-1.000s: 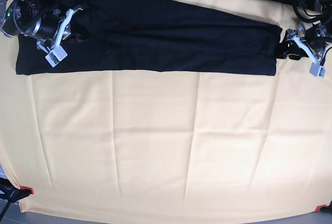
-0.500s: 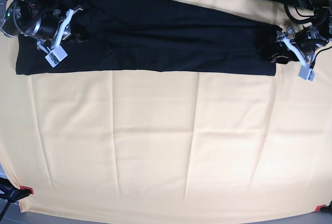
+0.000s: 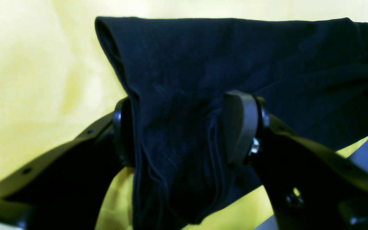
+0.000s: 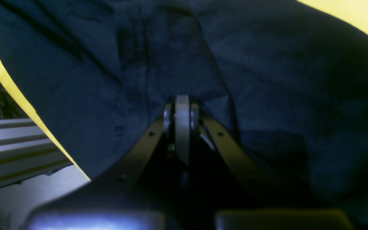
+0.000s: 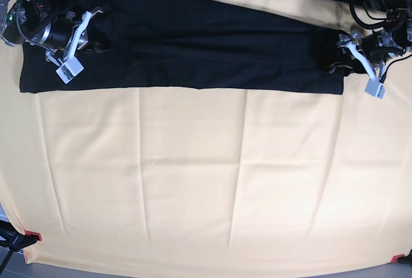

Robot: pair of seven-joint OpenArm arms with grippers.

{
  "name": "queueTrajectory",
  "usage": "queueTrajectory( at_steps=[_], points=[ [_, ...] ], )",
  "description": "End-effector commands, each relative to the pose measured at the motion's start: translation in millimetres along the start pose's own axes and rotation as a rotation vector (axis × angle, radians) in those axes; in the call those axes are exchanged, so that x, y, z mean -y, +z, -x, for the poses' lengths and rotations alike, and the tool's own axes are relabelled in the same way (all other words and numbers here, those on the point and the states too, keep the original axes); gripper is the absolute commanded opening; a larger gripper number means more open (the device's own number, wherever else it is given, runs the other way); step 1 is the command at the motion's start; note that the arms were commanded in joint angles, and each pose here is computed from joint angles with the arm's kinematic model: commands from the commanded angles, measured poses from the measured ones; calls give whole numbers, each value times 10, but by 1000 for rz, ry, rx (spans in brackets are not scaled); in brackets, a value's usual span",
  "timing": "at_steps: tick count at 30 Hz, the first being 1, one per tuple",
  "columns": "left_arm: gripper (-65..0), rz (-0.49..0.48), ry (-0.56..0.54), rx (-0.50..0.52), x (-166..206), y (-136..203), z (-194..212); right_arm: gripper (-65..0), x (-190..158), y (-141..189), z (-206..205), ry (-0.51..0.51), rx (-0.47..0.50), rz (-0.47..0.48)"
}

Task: Fold the T-shirt properly
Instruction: 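Pull the shirt end toward the right gripper with the left gripper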

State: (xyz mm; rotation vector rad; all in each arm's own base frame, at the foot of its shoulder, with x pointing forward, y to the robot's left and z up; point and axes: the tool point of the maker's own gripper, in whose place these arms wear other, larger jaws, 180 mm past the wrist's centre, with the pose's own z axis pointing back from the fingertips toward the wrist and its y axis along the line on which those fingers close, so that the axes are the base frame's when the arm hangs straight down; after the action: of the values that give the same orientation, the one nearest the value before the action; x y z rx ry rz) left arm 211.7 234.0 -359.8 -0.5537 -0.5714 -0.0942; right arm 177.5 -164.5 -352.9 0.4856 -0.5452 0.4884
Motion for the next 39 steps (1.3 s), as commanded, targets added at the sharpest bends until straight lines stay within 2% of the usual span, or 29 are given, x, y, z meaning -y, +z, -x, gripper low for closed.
queueTrajectory(
  at_steps=[1,13,19,21,22,26,28,31,35,39],
  points=[
    [-253,-8,-7,-60,-8,11,113,-650,9,50,-105,18,36,0],
    [-253,47,10,-29,92,9,57,-650,10,50,-105,18,36,0],
    [-256,119,-20,-7,221,19,19,-650,9,49,-103,17,36,0],
    [-296,118,-21,-6,220,19,16,-650,10,50,-104,18,36,0],
    [-339,117,-22,-6,219,19,15,-650,9,49,-103,17,36,0],
    [-574,50,-48,-15,97,9,32,-650,10,50,-104,18,36,0],
    [-650,17,-41,-10,37,7,21,-650,9,49,-102,17,35,0],
    [-650,-33,-19,-7,-52,8,6,-650,9,49,-101,17,35,0],
    [-650,-50,-23,4,-94,38,-40,-650,8,50,-106,18,37,0],
    [-650,-80,-23,53,-178,135,-189,-650,-59,58,-192,7,78,-40]
  ],
)
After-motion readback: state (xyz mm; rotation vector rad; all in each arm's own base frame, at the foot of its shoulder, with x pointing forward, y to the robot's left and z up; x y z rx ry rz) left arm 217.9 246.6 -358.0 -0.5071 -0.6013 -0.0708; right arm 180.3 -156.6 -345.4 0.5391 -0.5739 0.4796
